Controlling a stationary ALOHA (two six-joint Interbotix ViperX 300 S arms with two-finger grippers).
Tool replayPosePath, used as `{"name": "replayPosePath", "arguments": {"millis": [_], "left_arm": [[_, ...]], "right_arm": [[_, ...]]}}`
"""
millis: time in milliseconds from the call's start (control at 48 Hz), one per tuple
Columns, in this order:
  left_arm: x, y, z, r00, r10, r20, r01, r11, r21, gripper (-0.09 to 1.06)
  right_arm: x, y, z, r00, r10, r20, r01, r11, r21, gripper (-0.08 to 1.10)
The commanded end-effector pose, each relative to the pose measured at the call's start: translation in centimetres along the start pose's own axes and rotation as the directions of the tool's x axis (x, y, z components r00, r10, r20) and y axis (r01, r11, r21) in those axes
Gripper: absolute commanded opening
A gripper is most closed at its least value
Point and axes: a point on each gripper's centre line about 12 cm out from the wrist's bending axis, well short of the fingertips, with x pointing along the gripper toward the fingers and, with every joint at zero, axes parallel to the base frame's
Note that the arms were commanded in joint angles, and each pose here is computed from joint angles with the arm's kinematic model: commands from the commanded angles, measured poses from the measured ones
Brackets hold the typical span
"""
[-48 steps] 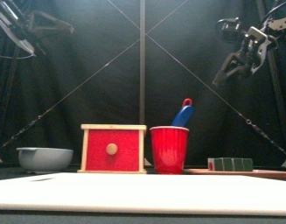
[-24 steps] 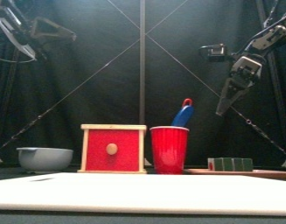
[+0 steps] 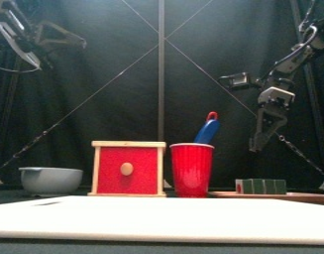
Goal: Place sushi on board then cut the sushi with the knife then place the pieces on the plate
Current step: Place the sushi on the board
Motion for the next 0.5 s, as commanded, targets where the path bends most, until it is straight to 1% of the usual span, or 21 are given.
{"name": "replayPosePath", "arguments": {"millis": [21,188,500], "left_arm": [[0.2,0.1,0.5,0.9999,0.004,0.017,-0.004,1.0000,-0.003,-0.03],[0.2,0.1,0.5,0.9999,0.003,0.017,-0.003,1.0000,0.002,-0.03],[0.1,0.1,0.2,0.9999,0.005,0.009,-0.005,1.0000,-0.003,-0.03]], "right_arm": [[0.2,-0.4,0.7,1.000,-0.011,0.004,0.011,1.000,0.000,1.04],[1.5,-0.8,0.4,1.000,-0.015,-0.026,0.015,1.000,0.001,1.04],[3.4,-1.1,0.2,0.999,-0.014,-0.052,0.014,1.000,0.010,1.04]]}}
